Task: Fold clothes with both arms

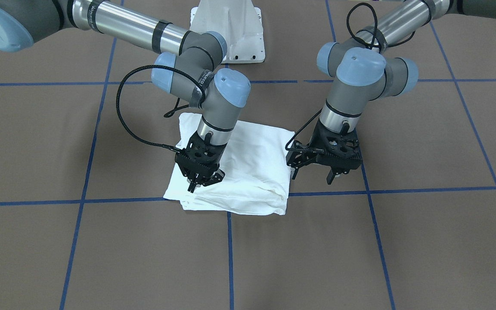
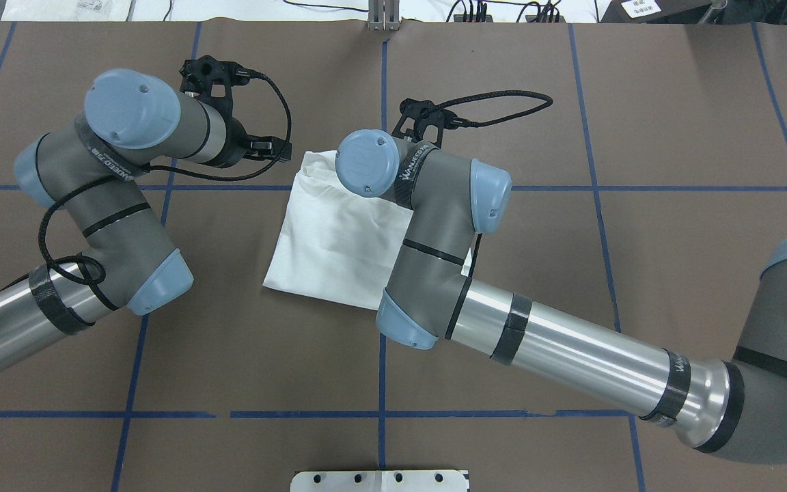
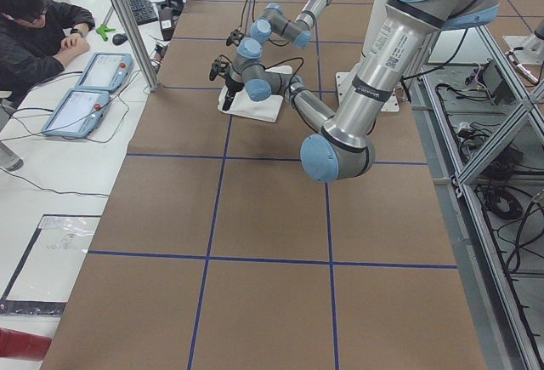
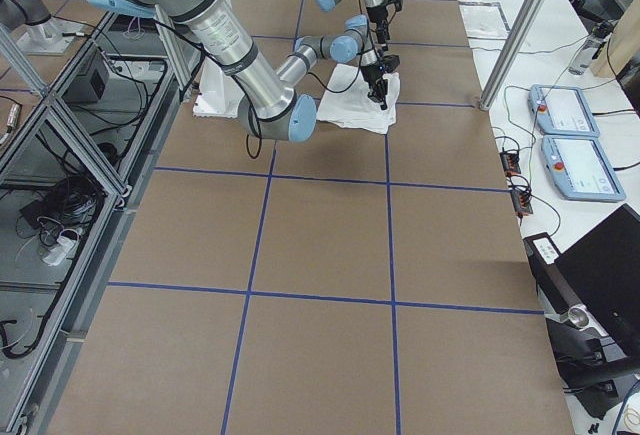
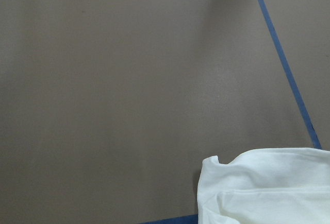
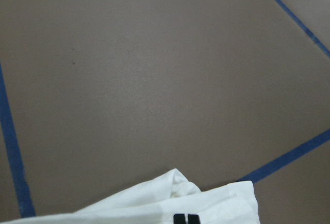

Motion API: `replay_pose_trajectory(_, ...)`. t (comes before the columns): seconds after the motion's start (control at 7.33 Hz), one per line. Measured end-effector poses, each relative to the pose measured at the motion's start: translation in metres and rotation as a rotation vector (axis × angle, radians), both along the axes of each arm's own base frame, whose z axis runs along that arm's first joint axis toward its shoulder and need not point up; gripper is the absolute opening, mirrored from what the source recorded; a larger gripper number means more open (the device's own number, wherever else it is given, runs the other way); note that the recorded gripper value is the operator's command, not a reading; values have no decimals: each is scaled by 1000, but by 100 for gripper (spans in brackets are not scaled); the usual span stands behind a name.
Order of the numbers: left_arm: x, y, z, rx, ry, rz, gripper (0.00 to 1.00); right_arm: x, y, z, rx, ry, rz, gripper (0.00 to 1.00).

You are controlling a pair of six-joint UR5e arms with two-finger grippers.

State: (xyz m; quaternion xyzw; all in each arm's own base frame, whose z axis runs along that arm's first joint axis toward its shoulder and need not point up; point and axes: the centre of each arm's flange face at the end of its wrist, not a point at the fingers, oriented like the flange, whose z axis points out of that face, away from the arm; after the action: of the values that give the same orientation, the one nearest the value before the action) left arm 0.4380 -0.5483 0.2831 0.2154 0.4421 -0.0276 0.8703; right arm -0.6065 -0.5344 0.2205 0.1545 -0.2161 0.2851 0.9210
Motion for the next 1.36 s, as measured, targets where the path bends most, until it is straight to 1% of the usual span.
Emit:
replay_pose_trajectory(0.14,0,0,0,0,0,0,100,3,-4,7,2,25,0,0)
replay_pose_trajectory(0.27,0,0,0,0,1,0,100,4,-7,14,10,52,-5,99)
replay_pose_trajectory(0.55,0,0,0,0,1,0,100,6,-12,21,29,97,-38,100)
replay_pose_trajectory(0.68,0,0,0,3,1,1,100,8,-16,6,35,84,-63,100)
replay_pose_trajectory(0.95,-2,-1,0,17,-7,10,100,12,-18,-44,43,4,-135,100)
replay_pose_trajectory(1.09,-8,-5,2,38,-20,26,100,13,-11,-66,61,-44,-165,100)
replay_pose_trajectory(1.23,-22,-12,8,58,-33,60,100,3,7,-78,80,-88,-201,100)
replay_pose_trajectory(1.36,-38,-20,15,78,-47,94,100,-16,33,-80,94,-114,-245,100)
